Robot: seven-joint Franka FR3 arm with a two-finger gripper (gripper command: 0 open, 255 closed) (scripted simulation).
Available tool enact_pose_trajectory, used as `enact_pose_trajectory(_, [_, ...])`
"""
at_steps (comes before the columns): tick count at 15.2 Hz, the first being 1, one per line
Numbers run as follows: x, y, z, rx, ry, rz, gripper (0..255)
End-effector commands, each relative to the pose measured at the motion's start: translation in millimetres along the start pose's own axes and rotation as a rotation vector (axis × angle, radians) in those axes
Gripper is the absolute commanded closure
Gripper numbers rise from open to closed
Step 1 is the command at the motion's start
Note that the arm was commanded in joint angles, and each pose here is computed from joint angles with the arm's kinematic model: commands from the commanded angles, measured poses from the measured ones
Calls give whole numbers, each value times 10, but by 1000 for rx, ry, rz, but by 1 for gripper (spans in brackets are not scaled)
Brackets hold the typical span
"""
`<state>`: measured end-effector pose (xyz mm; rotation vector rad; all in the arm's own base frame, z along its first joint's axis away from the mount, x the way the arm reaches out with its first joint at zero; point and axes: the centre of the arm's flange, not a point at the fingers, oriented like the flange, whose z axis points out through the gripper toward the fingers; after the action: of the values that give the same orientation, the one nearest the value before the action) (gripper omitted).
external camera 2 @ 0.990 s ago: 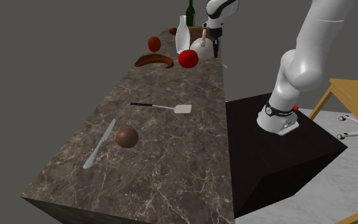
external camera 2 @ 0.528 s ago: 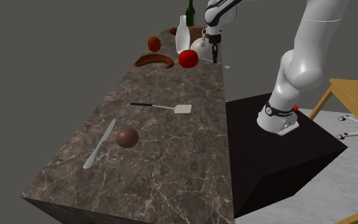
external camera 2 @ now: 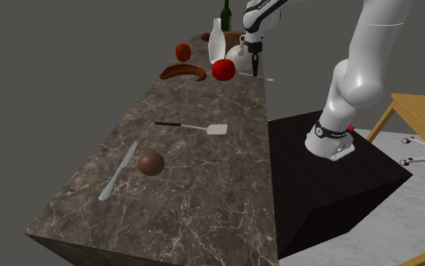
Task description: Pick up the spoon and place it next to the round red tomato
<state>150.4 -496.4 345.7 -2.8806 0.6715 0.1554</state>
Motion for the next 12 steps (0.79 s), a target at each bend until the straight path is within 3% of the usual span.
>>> enact_pose_trajectory(1, [0, 0, 1, 0, 0, 0, 0])
enact_pose_trajectory(5, [0, 0, 0, 0, 0, 0, 0])
enact_pose_trajectory(9, [0, 0, -500, 0, 0, 0, 0])
enact_pose_trajectory(12, [0, 0, -500, 0, 0, 0, 0])
